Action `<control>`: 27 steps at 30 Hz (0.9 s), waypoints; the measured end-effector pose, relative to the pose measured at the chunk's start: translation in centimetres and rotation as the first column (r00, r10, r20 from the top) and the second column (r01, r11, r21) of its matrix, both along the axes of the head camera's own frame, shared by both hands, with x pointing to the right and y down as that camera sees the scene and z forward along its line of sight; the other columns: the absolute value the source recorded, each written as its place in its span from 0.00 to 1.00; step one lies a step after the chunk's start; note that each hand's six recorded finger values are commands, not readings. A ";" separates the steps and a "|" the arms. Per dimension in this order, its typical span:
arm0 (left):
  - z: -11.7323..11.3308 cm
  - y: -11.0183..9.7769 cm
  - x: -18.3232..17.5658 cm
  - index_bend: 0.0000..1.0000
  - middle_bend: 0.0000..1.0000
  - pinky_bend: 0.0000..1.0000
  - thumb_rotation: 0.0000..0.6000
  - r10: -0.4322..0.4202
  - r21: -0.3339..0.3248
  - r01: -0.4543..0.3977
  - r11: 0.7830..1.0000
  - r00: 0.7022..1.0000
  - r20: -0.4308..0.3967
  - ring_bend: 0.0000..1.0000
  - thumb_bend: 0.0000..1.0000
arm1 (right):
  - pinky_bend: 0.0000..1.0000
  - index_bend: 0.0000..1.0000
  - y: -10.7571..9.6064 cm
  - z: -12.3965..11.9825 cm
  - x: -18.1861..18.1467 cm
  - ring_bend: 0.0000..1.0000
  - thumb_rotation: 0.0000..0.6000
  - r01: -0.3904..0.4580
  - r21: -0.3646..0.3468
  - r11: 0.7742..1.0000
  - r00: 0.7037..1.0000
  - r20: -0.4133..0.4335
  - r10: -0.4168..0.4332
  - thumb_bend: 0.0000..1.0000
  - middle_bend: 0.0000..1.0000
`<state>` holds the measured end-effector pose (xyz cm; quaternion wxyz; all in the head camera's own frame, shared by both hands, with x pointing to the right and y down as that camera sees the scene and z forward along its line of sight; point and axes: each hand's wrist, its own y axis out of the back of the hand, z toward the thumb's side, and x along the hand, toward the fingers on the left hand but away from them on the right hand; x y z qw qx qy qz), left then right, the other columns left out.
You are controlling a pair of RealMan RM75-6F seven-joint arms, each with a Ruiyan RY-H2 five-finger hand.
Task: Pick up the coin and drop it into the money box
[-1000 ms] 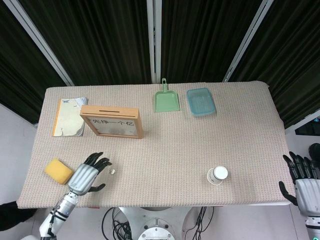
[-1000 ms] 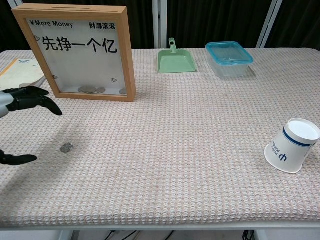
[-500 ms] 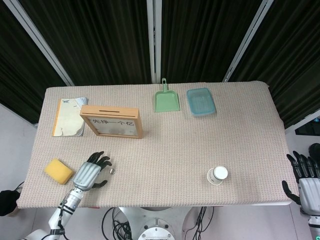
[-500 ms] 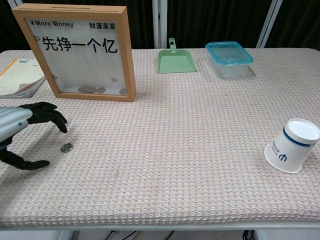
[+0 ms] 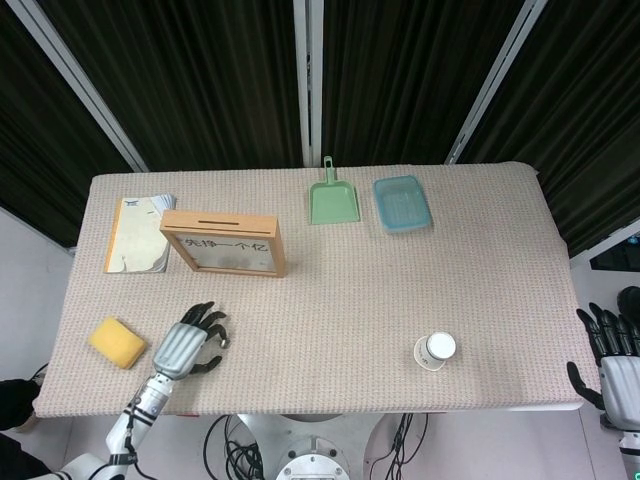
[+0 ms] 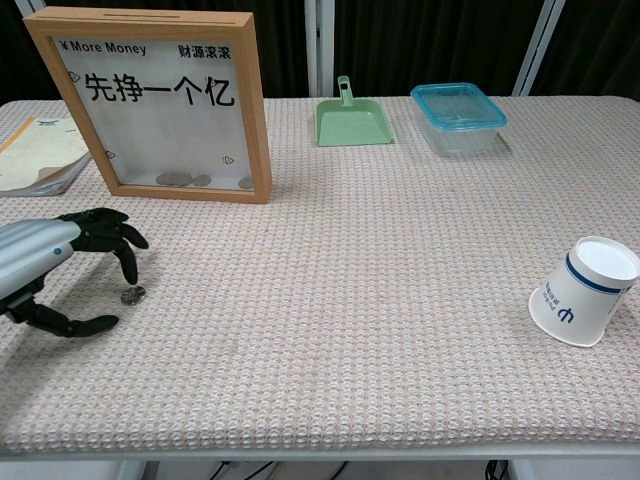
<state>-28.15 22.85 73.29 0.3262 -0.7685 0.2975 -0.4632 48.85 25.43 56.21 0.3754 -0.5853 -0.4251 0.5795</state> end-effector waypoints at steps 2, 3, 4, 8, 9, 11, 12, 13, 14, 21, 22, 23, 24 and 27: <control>0.1 0.0 0.1 0.44 0.19 0.11 1.00 0.001 0.000 -0.001 1.000 1.000 -0.001 0.05 0.24 | 0.00 0.00 0.0 0.0 0.1 0.00 1.00 -0.002 -0.001 1.000 1.000 0.000 0.002 0.33 0.00; 0.2 0.0 0.1 0.44 0.19 0.11 1.00 0.001 0.000 -0.001 1.000 1.000 -0.001 0.05 0.24 | 0.00 0.00 0.0 0.0 0.1 0.00 1.00 -0.003 -0.002 1.000 1.000 0.000 0.003 0.33 0.00; 0.2 -0.1 0.2 0.44 0.19 0.11 1.00 0.001 -0.001 -0.001 1.000 1.000 -0.002 0.05 0.24 | 0.00 0.00 0.0 0.0 0.1 0.00 1.00 -0.003 -0.002 1.000 1.000 0.000 0.003 0.33 0.00; 0.3 -0.1 0.2 0.44 0.19 0.11 1.00 0.006 -0.005 -0.006 1.000 1.000 0.001 0.05 0.24 | 0.00 0.00 -0.1 -0.1 0.2 0.00 1.00 -0.007 0.003 1.000 1.000 -0.002 0.007 0.33 0.00; 0.4 -0.1 0.2 0.44 0.19 0.11 1.00 0.006 -0.006 -0.006 1.000 1.000 0.002 0.05 0.24 | 0.00 0.00 -0.1 -0.2 0.3 0.00 1.00 -0.008 0.006 1.000 1.000 -0.003 0.008 0.33 0.00; 0.5 0.0 0.2 0.44 0.19 0.11 1.00 0.004 -0.011 -0.004 1.000 1.000 0.003 0.05 0.25 | 0.00 0.00 -0.2 -0.4 0.4 0.00 1.00 -0.010 0.010 1.000 1.000 -0.005 0.010 0.33 0.00; 0.5 0.0 0.2 0.44 0.20 0.11 1.00 0.003 -0.014 -0.003 1.000 1.000 0.003 0.05 0.25 | 0.00 0.00 -0.2 -0.4 0.4 0.00 1.00 -0.011 0.012 1.000 1.000 -0.005 0.011 0.33 0.00; 0.6 0.0 0.2 0.44 0.20 0.11 1.00 0.003 -0.017 -0.003 1.000 1.000 0.003 0.05 0.25 | 0.00 0.00 -0.2 -0.5 0.5 0.00 1.00 -0.012 0.012 1.000 1.000 -0.005 0.012 0.33 0.00; 0.7 0.1 0.2 0.44 0.19 0.11 1.00 0.002 -0.021 -0.002 1.000 1.000 0.003 0.05 0.25 | 0.00 0.00 -0.2 -0.4 0.5 0.00 1.00 -0.013 0.011 1.000 1.000 -0.005 0.013 0.33 0.00; 1.1 0.2 0.2 0.44 0.19 0.11 1.00 -0.001 -0.037 0.001 0.999 1.000 0.003 0.05 0.25 | 0.00 0.00 -0.1 -0.2 0.5 0.00 1.00 -0.013 0.004 1.000 1.000 -0.003 0.013 0.33 0.00; 1.2 0.2 0.2 0.44 0.19 0.11 1.00 0.001 -0.039 0.000 0.999 1.000 0.004 0.05 0.25 | 0.00 0.00 -0.1 -0.2 0.5 0.00 1.00 -0.014 0.004 1.000 1.000 -0.004 0.014 0.33 0.00; 1.2 0.2 0.2 0.44 0.19 0.11 1.00 0.002 -0.040 -0.001 0.999 1.000 0.005 0.05 0.25 | 0.00 0.00 -0.1 -0.2 0.5 0.00 1.00 -0.014 0.005 1.000 1.000 -0.004 0.014 0.33 0.00; 1.2 0.2 0.2 0.43 0.19 0.11 1.00 0.002 -0.040 -0.001 0.999 1.000 0.005 0.05 0.25 | 0.00 0.00 -0.1 -0.2 0.6 0.00 1.00 -0.015 0.005 1.000 1.000 -0.003 0.015 0.33 0.00; 1.3 0.2 0.2 0.43 0.19 0.11 1.00 0.001 -0.044 0.000 0.999 1.000 0.006 0.05 0.25 | 0.00 0.00 -0.1 -0.2 0.6 0.00 1.00 -0.016 0.003 1.000 1.000 -0.004 0.016 0.33 0.00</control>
